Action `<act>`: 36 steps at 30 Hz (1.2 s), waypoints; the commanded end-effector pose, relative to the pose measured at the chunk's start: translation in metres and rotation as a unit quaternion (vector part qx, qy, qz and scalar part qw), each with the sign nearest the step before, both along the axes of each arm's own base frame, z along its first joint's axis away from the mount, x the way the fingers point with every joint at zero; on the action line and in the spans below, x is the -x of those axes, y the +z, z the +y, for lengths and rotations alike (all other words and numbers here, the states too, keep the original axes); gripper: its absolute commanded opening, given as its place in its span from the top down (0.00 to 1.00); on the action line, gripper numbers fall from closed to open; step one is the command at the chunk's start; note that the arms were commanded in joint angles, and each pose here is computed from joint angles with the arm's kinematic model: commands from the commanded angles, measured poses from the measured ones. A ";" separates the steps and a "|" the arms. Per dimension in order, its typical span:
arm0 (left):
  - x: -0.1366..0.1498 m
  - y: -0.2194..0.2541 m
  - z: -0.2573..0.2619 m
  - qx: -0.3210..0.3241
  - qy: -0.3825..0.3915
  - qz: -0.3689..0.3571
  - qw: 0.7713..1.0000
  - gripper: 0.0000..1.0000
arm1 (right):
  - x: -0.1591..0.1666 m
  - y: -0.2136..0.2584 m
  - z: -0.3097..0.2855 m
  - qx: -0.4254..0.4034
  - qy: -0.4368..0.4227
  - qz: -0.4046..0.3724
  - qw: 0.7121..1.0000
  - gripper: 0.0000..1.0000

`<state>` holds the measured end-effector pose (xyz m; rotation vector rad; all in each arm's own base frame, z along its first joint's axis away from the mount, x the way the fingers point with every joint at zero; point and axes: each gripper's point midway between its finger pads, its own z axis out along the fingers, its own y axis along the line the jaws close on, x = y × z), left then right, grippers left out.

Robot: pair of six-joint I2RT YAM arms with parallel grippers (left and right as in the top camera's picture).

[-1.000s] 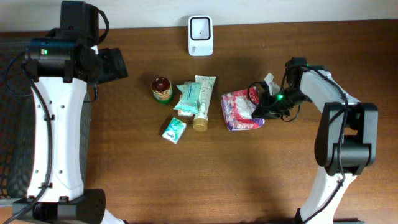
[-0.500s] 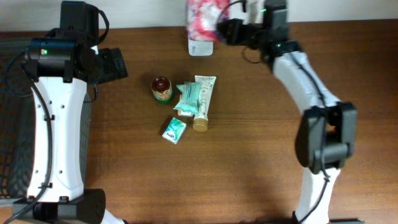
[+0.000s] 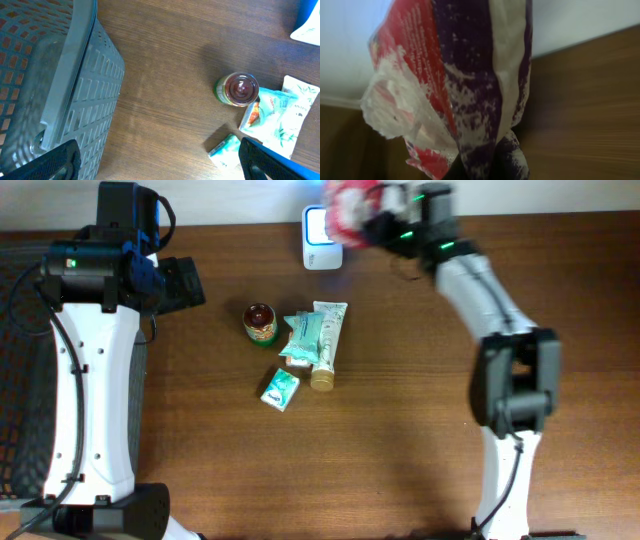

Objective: Scan the item barcode
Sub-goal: 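Move the pack right and set it down at the table's right edge, then grasp the white tube with the right gripper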

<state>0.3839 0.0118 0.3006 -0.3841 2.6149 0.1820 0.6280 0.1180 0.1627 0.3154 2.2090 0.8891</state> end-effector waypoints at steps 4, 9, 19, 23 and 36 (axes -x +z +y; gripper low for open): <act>0.000 0.005 0.003 -0.007 -0.001 -0.007 1.000 0.01 | 0.057 0.016 -0.263 -0.029 -0.267 0.132 0.954 0.96; 0.000 0.005 0.003 -0.007 -0.001 -0.007 1.000 0.01 | 0.107 -0.033 -0.370 -0.067 -0.418 0.214 0.881 0.96; 0.000 0.005 0.003 -0.007 -0.001 -0.007 1.000 0.01 | 0.023 0.018 -0.253 -0.154 -0.205 0.083 0.963 0.11; 0.000 0.005 0.003 -0.007 -0.001 -0.007 1.000 0.01 | 0.054 0.089 -0.237 -0.009 -0.154 0.021 0.988 0.09; 0.000 0.005 0.003 -0.007 -0.001 -0.007 1.000 0.01 | 0.212 -0.033 0.052 0.237 0.215 0.260 0.911 0.19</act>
